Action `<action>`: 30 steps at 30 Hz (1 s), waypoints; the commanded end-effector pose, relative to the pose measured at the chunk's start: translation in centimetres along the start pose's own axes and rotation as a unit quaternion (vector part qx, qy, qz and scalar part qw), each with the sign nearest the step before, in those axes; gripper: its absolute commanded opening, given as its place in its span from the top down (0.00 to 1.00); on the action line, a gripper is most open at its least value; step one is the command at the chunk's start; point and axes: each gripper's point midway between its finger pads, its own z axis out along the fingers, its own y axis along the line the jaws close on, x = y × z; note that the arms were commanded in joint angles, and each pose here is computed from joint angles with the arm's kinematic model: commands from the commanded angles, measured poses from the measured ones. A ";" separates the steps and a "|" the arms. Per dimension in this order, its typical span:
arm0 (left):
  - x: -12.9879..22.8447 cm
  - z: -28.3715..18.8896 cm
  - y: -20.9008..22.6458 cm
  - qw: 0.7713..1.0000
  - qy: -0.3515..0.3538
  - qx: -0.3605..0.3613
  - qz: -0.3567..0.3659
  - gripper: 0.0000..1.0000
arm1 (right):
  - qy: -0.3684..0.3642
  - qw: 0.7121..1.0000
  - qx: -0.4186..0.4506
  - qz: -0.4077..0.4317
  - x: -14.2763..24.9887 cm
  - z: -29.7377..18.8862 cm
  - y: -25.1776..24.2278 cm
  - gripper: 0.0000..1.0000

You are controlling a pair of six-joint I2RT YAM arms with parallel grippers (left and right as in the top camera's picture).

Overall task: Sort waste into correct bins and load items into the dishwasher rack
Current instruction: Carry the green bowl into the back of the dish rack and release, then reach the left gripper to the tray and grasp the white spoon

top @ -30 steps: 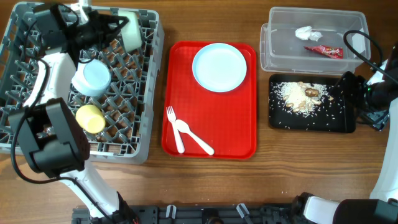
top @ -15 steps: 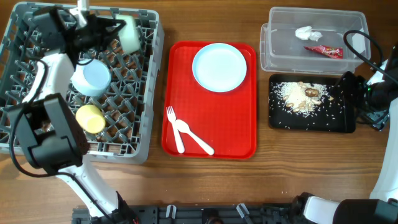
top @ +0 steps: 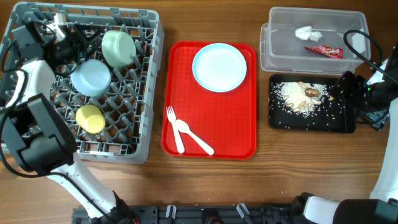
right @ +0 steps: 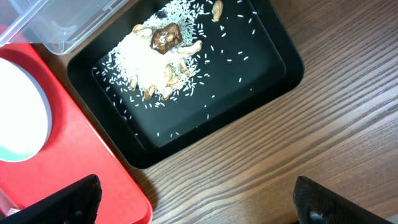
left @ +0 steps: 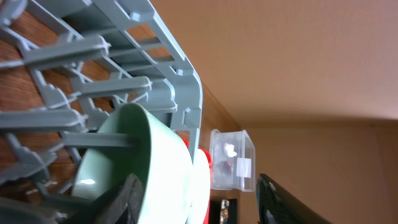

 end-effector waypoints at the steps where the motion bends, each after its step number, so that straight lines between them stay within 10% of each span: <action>1: -1.5 -1.8 0.2 1.000 -0.023 -0.002 0.021 0.21 | -0.016 1.000 -0.011 -0.010 -0.2 -1.0 0.3 0.00; 3: -2.2 -2.8 -0.6 0.999 -0.038 0.000 0.038 0.01 | -0.016 1.000 -0.011 -0.010 -0.2 -1.0 0.3 0.00; 16: 0.1 -4.6 -12.4 0.989 -0.053 0.017 0.135 0.00 | -0.014 1.000 -0.010 -0.010 -0.1 -1.0 0.3 0.00; 23: 8.2 1.7 -14.0 0.965 -0.006 -0.142 0.219 0.00 | -0.009 1.000 -0.015 -0.010 0.1 -1.0 0.4 0.00; 30: 19.4 10.9 -15.8 0.892 0.077 -0.212 0.391 0.00 | -0.006 1.000 -0.024 -0.010 0.2 -1.0 0.7 0.00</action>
